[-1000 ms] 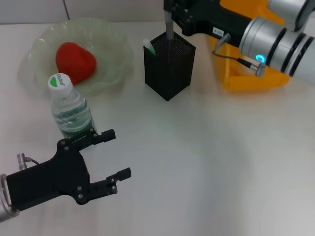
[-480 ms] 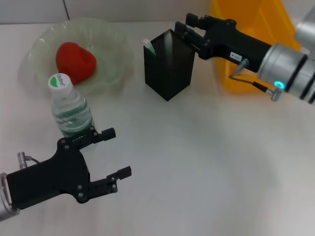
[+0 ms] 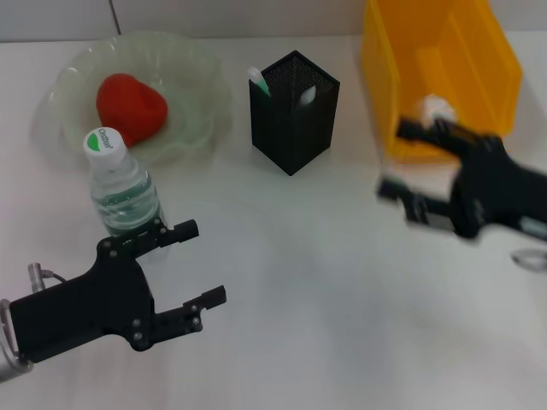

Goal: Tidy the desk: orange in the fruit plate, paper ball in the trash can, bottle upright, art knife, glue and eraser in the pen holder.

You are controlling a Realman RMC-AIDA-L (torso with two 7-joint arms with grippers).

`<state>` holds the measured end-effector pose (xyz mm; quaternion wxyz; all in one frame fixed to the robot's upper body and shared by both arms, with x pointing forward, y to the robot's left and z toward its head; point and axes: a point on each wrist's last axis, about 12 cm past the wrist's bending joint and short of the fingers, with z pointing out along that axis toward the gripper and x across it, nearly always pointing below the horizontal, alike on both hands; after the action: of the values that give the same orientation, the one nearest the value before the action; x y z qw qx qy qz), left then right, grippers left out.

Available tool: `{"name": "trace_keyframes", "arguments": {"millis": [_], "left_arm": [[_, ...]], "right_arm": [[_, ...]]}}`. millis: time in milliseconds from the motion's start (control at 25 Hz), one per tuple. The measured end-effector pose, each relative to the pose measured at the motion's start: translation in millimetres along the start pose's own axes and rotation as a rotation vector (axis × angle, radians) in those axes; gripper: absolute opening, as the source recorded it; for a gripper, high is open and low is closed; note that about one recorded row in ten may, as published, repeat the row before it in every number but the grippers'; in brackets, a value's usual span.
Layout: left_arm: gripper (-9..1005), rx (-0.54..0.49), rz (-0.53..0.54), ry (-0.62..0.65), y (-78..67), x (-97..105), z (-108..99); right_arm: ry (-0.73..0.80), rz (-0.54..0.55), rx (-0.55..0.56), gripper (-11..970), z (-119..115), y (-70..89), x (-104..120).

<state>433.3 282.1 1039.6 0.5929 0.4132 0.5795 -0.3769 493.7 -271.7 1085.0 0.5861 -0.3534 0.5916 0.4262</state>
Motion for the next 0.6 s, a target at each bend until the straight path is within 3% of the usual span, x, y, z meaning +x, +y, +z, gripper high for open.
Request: {"name": "trace_keyframes", "arguments": {"millis": [160,360,600], "left_arm": [[785,-0.001,0.002,0.003,1.7,0,2],[785,-0.001,-0.011,0.004,0.8,2,3],[785,0.035,-0.033,0.025,-2.5,4,3]], "right_arm": [[0.07,-0.048,-0.015,822,-31,25.0,23],[0.147,-0.045,-0.066,822,-33,36.3,37],[0.163,-0.043,-0.087,822,-33,36.1,36]]}}
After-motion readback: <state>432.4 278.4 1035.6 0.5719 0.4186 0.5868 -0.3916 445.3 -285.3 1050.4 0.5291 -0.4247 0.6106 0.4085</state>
